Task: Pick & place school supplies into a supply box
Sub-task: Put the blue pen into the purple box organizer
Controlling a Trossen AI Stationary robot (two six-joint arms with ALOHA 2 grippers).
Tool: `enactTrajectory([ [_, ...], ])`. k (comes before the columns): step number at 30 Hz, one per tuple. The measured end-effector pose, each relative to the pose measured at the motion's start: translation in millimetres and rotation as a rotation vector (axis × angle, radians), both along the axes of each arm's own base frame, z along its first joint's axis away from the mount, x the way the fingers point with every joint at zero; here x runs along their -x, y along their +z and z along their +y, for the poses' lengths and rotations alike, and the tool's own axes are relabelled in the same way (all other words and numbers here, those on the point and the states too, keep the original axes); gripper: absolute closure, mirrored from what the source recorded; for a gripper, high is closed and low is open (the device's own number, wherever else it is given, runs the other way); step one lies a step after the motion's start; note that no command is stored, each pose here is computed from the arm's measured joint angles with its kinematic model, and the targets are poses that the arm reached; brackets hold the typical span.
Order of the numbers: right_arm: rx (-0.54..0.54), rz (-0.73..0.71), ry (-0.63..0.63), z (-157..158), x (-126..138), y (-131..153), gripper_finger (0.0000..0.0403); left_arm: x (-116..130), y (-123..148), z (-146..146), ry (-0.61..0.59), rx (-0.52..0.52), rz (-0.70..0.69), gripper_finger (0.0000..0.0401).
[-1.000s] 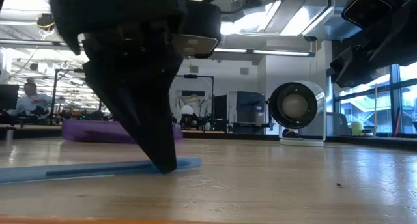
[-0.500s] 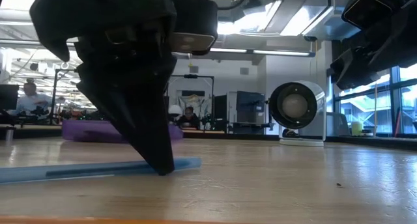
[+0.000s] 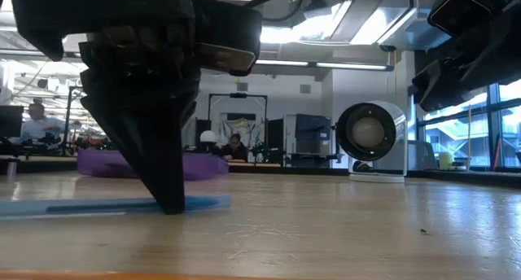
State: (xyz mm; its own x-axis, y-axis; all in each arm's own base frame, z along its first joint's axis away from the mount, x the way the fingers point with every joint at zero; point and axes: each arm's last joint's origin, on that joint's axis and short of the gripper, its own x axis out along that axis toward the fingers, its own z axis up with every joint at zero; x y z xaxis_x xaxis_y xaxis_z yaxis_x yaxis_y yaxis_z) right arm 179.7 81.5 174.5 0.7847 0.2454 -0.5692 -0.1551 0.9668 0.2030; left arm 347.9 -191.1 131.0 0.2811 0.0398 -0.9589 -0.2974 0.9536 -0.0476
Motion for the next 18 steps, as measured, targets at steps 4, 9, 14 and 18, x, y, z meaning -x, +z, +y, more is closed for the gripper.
enactTrajectory([
  [4,0.001,0.0,0.0,0.0,0.0,-0.1,0.0161,-0.1,-0.1,0.5,-0.053,-0.007,0.007,0.0386],
  [9,0.006,0.011,0.001,-0.3,0.6,-1.0,0.0161,-2.3,4.1,5.9,-0.056,0.026,0.017,0.0383],
  [14,0.007,0.013,0.001,-0.3,0.8,-1.2,0.0161,4.8,23.5,19.9,-0.079,0.06,0.068,0.0384],
  [18,0.008,0.016,0.001,-0.4,0.9,-1.4,0.0161,12.5,61.2,45.2,-0.087,-0.001,0.058,0.0385],
])
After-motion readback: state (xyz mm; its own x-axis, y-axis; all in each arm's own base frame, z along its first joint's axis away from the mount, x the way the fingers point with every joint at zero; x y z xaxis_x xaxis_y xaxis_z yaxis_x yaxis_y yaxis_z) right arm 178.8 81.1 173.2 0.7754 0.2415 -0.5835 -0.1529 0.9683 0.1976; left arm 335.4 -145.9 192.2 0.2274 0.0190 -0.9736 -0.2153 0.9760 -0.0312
